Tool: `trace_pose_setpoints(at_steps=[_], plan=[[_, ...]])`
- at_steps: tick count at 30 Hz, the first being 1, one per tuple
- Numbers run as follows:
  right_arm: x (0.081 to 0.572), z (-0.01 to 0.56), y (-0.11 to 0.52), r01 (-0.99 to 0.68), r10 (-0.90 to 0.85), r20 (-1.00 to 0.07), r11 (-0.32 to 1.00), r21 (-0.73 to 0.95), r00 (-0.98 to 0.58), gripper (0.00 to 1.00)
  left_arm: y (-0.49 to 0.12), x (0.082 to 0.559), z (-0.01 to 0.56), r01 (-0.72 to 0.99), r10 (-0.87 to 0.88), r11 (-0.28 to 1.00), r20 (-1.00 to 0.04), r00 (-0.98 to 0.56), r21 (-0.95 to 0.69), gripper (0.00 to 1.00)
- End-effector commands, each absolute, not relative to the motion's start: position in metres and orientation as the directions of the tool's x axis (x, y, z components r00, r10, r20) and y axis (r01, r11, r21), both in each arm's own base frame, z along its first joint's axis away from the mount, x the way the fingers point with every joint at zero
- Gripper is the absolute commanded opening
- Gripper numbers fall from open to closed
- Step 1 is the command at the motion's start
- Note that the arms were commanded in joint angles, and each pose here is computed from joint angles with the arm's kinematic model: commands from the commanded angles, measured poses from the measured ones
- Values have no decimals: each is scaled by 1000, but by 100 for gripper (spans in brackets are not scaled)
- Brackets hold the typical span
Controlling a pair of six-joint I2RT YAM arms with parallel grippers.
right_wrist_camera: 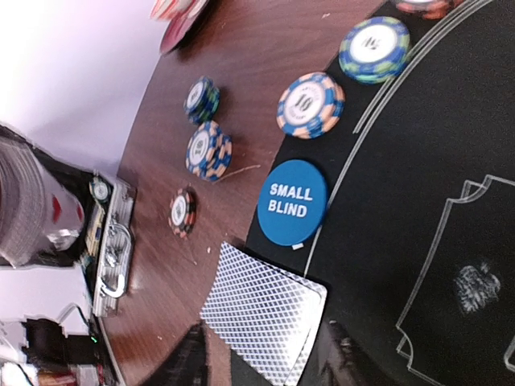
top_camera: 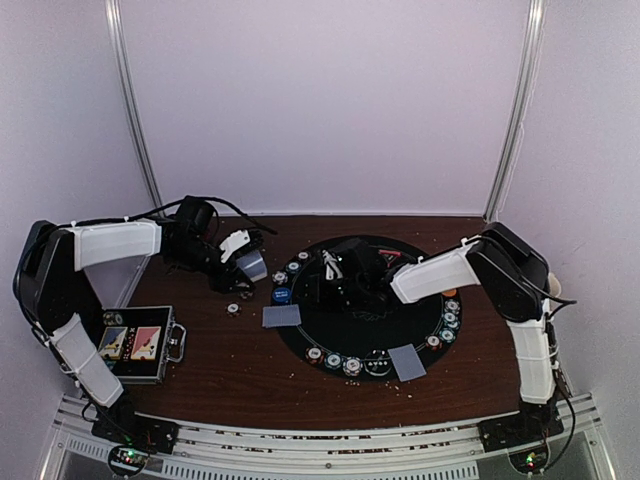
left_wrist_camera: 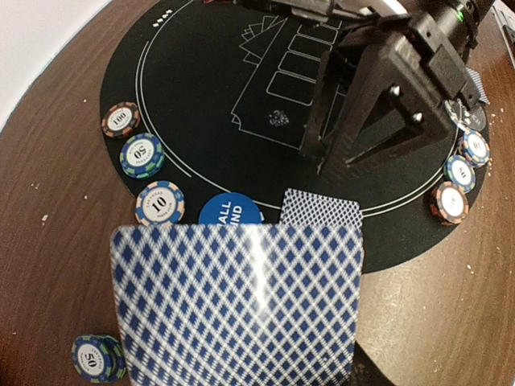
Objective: Distribute texas hold em gaming equipment
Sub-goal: Distribute the poker card in the small blind area, then pick up the poker card from the face-down deck piles.
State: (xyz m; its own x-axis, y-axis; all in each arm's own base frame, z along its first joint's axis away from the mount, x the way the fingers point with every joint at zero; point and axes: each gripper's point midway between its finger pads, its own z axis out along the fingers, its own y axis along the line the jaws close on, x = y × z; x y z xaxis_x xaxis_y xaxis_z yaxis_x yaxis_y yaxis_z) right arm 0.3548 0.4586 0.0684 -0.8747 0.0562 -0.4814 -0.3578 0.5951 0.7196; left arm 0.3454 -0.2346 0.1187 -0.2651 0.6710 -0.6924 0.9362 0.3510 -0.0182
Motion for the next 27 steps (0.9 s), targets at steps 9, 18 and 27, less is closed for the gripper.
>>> trace_pose_setpoints(at_steps=[9, 18, 27], plan=[[349, 137, 452, -444, 107, -553, 481, 756, -827, 67, -257, 331, 126, 962, 686, 271, -705, -180, 17, 48], [324, 161, 470, -466, 110, -517, 306, 830, -849, 68, -276, 307, 112, 980, 725, 196, -677, -130, 23, 48], [312, 161, 480, -476, 90, -517, 282, 833, -851, 70, -283, 298, 104, 986, 739, 168, -663, -116, 14, 48]])
